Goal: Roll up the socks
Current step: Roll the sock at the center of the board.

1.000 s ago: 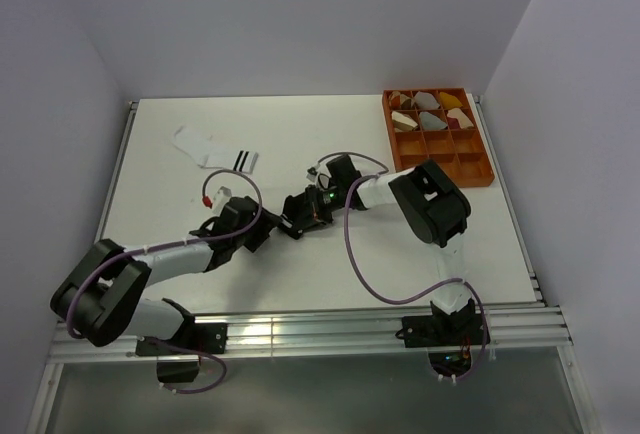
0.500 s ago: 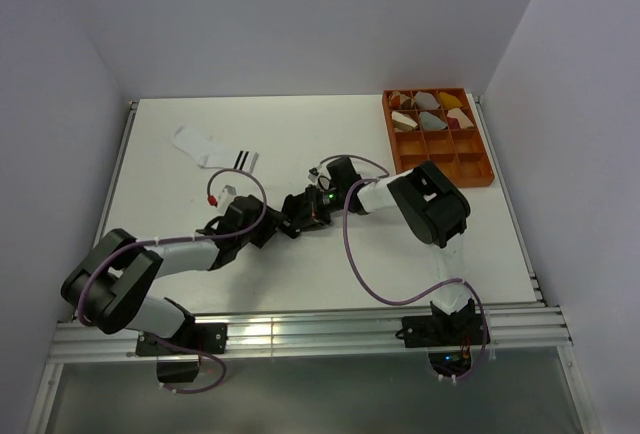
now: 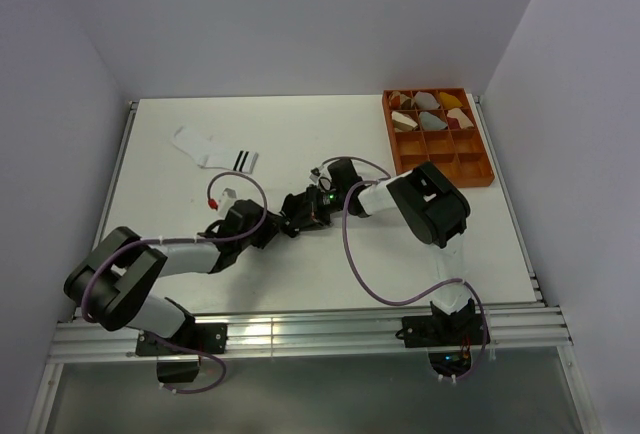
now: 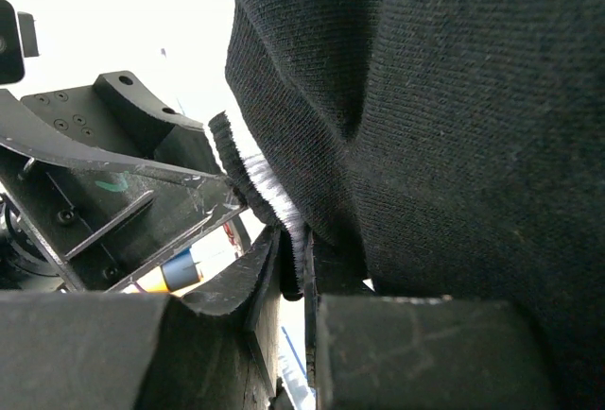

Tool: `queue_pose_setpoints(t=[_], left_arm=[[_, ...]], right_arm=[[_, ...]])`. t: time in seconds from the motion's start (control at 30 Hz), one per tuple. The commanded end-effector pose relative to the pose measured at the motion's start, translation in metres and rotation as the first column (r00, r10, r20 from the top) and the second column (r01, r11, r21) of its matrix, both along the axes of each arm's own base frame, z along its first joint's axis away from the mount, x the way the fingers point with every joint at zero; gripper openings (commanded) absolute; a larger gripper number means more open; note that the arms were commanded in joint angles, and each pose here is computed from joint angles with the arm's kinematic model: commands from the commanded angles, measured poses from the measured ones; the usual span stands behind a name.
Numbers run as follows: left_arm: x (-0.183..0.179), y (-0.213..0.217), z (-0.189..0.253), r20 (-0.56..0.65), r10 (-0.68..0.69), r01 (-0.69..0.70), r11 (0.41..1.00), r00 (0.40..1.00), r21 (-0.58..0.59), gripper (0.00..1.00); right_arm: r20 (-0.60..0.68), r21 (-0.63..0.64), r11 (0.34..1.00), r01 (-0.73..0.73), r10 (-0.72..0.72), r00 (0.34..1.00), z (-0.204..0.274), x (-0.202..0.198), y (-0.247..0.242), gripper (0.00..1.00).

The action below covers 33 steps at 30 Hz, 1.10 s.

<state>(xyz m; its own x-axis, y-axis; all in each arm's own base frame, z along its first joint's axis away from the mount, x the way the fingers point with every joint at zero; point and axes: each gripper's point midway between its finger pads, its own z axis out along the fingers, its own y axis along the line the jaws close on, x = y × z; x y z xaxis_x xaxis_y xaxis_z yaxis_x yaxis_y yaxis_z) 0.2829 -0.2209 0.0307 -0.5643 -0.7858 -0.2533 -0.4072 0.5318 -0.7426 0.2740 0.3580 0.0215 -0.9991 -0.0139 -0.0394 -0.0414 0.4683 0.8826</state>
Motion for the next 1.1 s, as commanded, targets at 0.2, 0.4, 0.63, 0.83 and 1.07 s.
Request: queue_pose_setpoints(t=[0.2,0.4,0.63,0.83,1.07], left_arm=[[-0.008,0.007,-0.032,-0.078,-0.008,0.015,0.996,0.997,0.091,0.36],[-0.004,0.009,-0.028,-0.083,-0.018,0.030,0.989,0.996,0.144,0.06],[0.002,0.014,-0.025,-0.121,-0.072,0.105,0.950,0.990,0.294,0.00],[0.011,0.019,-0.020,-0.192,-0.119,0.194,0.878,0.974,0.437,0.00],[0.028,0.020,-0.007,-0.249,-0.152,0.269,0.791,0.956,0.550,0.00]], right_arm=[[0.017,-0.102,0.992,0.070,-0.069,0.997,-0.027,0.002,-0.008,0.00],[0.112,-0.140,0.987,0.079,-0.063,0.992,-0.017,0.009,-0.012,0.11],[0.296,-0.205,0.971,0.123,-0.059,0.954,0.016,0.027,-0.025,0.35],[0.474,-0.280,0.925,0.256,-0.098,0.875,0.048,0.050,-0.051,0.39],[0.530,-0.255,0.924,0.286,-0.114,0.840,0.056,0.055,-0.054,0.34]])
